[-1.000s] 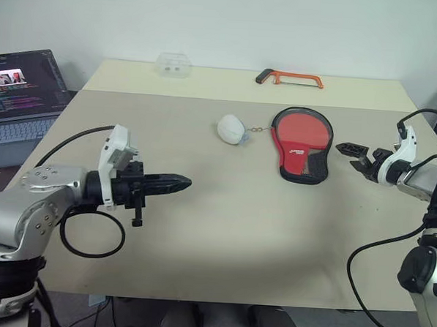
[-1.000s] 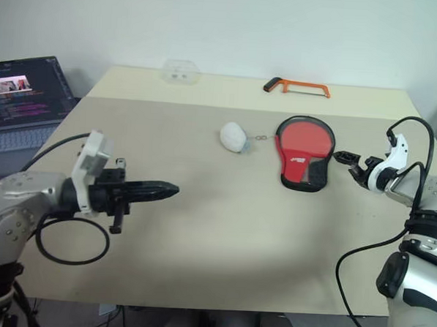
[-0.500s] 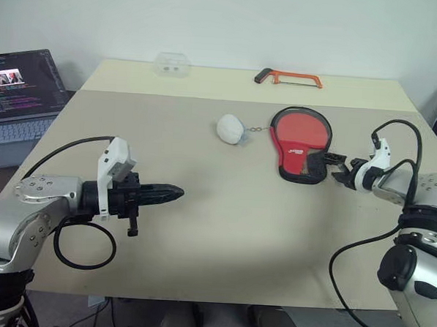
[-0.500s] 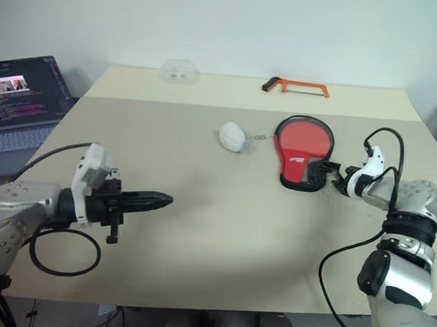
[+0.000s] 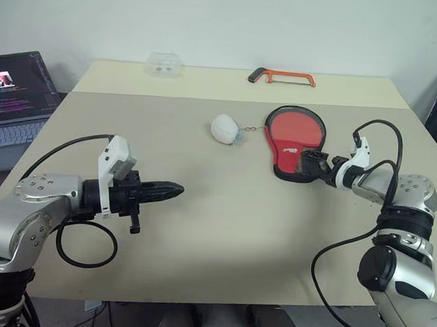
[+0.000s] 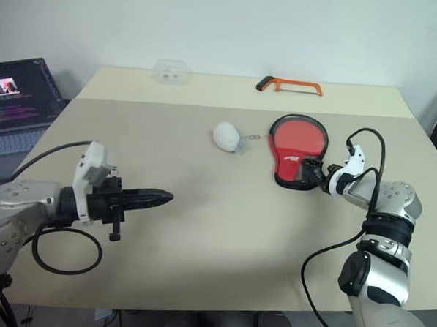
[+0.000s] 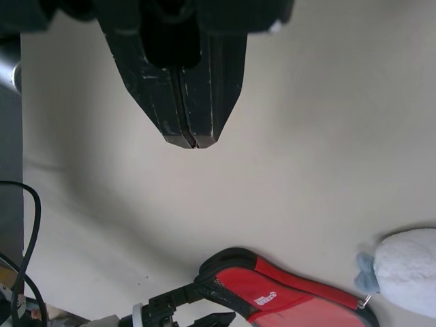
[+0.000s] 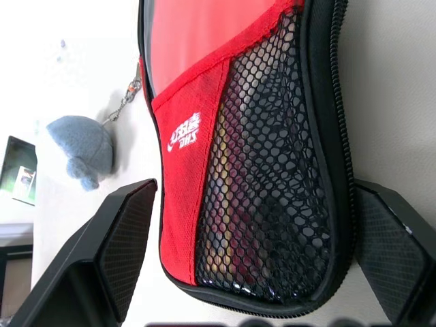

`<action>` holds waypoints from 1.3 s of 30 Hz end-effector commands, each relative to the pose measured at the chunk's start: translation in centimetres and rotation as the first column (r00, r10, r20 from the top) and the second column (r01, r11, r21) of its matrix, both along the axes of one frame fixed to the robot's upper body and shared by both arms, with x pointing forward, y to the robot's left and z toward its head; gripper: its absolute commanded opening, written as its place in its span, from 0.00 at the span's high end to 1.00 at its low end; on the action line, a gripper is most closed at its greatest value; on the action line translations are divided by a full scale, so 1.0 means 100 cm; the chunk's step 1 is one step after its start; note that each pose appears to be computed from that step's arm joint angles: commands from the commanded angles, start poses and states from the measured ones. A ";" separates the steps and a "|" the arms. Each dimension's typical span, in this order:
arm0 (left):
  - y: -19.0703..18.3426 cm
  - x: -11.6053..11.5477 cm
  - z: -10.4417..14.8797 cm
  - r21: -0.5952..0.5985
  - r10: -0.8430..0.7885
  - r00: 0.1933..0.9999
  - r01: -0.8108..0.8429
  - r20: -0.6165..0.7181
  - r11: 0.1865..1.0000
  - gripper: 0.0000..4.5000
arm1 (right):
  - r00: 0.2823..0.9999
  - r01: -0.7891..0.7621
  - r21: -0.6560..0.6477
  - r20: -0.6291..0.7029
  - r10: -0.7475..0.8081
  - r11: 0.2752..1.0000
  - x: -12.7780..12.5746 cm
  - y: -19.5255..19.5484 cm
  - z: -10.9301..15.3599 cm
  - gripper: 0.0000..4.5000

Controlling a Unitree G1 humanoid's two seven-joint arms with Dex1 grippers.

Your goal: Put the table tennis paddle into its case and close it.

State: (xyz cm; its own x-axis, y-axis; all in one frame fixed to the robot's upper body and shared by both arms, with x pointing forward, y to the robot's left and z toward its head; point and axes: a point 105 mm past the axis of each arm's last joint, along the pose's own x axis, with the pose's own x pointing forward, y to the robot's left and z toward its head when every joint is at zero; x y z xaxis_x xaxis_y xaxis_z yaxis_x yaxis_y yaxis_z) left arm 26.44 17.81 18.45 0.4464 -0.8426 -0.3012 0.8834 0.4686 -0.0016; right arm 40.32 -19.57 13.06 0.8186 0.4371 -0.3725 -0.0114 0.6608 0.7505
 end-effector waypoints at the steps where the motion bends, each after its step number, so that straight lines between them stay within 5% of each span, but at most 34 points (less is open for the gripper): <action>1: -0.005 0.000 0.007 -0.006 -0.018 0.999 0.018 0.035 1.000 1.00 | 0.998 -0.010 0.027 0.058 0.008 1.000 0.003 0.006 0.014 0.00; 4: -0.005 0.001 0.007 -0.005 -0.016 0.999 0.016 0.038 1.000 1.00 | 0.999 0.014 0.023 0.048 -0.015 1.000 0.005 0.004 0.010 0.15; 15: -0.004 0.003 0.006 0.002 -0.010 0.999 0.010 0.049 1.000 1.00 | 0.999 0.039 -0.013 0.031 -0.039 0.999 0.010 0.003 0.003 1.00; 24: -0.004 0.005 0.004 0.004 -0.007 0.998 0.007 0.055 1.000 1.00 | 1.000 0.003 -0.025 0.028 -0.002 1.000 0.008 0.010 0.001 1.00; 39: -0.003 0.006 -0.002 0.018 -0.019 0.999 0.018 0.035 1.000 1.00 | 0.889 -0.458 -0.137 -0.037 0.457 0.879 -0.076 0.056 -0.008 1.00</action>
